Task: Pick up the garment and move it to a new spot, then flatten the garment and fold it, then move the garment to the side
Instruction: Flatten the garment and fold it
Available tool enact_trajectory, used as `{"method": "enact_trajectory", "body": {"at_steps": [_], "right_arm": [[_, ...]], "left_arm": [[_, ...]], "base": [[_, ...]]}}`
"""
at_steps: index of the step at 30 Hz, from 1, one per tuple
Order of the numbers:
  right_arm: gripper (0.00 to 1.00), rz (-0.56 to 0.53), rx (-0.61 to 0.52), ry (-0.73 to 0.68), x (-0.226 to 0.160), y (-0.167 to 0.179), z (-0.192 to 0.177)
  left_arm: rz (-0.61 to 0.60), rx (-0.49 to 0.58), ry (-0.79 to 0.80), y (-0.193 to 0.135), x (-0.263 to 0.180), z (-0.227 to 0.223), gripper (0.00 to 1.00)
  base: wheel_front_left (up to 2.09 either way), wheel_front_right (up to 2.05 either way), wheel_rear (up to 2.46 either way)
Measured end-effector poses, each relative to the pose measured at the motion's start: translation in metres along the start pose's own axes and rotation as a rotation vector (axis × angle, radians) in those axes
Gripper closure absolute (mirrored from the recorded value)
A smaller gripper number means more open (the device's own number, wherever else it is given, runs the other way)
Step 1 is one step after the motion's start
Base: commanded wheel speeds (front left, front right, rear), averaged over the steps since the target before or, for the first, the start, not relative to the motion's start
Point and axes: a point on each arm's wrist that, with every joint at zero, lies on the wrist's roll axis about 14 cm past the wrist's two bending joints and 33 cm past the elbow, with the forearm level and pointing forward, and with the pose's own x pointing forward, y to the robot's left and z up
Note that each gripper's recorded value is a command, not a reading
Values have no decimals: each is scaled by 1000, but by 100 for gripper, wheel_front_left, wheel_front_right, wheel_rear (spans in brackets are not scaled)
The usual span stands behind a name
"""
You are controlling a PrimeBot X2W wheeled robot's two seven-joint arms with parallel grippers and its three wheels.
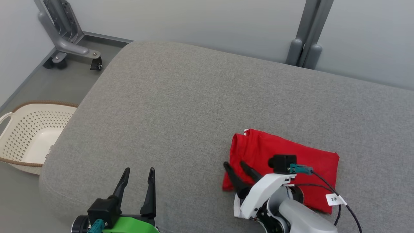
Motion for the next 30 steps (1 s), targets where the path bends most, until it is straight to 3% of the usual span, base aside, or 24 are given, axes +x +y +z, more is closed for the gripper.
{"method": "enact_trajectory", "body": {"at_steps": [7, 11, 16, 20, 25, 30], "right_arm": [[0, 153, 12, 55, -7, 52, -14], [0, 186, -15, 18, -9, 62, -1], [0, 110, -83, -104, -17, 31, 37], [0, -6, -192, -195, -40, -17, 75], [0, -151, -240, -349, -83, -62, 118], [0, -273, -399, -442, -130, -88, 143]], "left_arm": [[-31, -3, -6, -9, 6, 2, 0], [-59, -5, -17, -17, 12, 5, 0], [-103, -7, -43, -30, 21, 13, 0], [-148, -15, -78, -46, 30, 24, 0], [-213, -22, -119, -70, 42, 38, 0], [-267, -28, -131, -90, 49, 42, 0]], "base": [[0, 0, 0], [0, 0, 0], [0, 0, 0], [0, 0, 0], [0, 0, 0], [0, 0, 0]]}}
